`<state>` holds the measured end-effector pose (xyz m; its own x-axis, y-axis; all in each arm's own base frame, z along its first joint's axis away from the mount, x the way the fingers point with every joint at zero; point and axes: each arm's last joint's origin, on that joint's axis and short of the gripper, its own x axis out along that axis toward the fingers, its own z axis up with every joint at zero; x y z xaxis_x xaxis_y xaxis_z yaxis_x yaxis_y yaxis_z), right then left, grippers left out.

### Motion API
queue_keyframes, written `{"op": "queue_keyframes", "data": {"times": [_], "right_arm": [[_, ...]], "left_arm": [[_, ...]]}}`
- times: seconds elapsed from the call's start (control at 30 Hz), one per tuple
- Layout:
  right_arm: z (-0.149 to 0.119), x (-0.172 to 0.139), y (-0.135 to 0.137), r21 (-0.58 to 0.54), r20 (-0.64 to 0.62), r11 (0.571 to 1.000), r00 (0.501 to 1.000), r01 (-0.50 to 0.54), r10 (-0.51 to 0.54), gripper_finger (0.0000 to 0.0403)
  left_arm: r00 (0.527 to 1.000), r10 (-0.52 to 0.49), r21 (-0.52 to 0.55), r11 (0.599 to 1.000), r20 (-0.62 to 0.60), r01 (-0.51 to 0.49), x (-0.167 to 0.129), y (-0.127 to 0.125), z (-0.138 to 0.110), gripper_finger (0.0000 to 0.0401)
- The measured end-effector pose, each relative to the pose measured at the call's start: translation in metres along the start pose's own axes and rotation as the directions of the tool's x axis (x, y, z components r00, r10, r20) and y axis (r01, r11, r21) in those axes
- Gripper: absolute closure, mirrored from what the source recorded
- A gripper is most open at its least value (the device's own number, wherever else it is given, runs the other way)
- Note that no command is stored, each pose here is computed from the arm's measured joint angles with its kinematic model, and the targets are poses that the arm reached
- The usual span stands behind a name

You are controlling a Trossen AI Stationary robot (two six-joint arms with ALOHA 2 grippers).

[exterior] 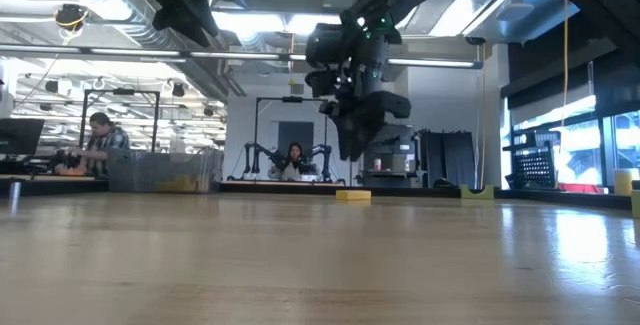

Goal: Sort & place blocks by color
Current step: Put the yellow block into the black bin

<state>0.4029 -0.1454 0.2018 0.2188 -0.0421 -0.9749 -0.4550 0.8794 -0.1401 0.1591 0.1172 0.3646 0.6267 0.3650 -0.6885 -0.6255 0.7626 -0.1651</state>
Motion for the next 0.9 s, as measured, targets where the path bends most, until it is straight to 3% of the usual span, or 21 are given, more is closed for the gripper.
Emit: {"op": "queue_keyframes", "data": {"times": [0.27, 0.47, 0.9], "right_arm": [[0.010, -0.013, -0.004, -0.025, 0.143, 0.998, 0.988, -0.059, 0.063, 0.0271], [0.009, -0.013, -0.003, -0.021, 0.148, 0.996, 0.985, -0.083, 0.086, 0.0271], [0.016, -0.014, -0.010, -0.029, 0.215, 1.000, 0.977, -0.007, 0.013, 0.0271]], "left_arm": [[1.000, 0.000, -0.001, 1.000, 0.000, 0.000, 0.000, 0.000, 0.000, 0.0227], [1.000, 0.000, -0.001, 1.000, 0.000, 0.000, 0.000, 0.000, 0.000, 0.0227], [1.000, 0.000, -0.001, 1.000, 0.000, 0.000, 0.000, 0.000, 0.000, 0.0227]]}}
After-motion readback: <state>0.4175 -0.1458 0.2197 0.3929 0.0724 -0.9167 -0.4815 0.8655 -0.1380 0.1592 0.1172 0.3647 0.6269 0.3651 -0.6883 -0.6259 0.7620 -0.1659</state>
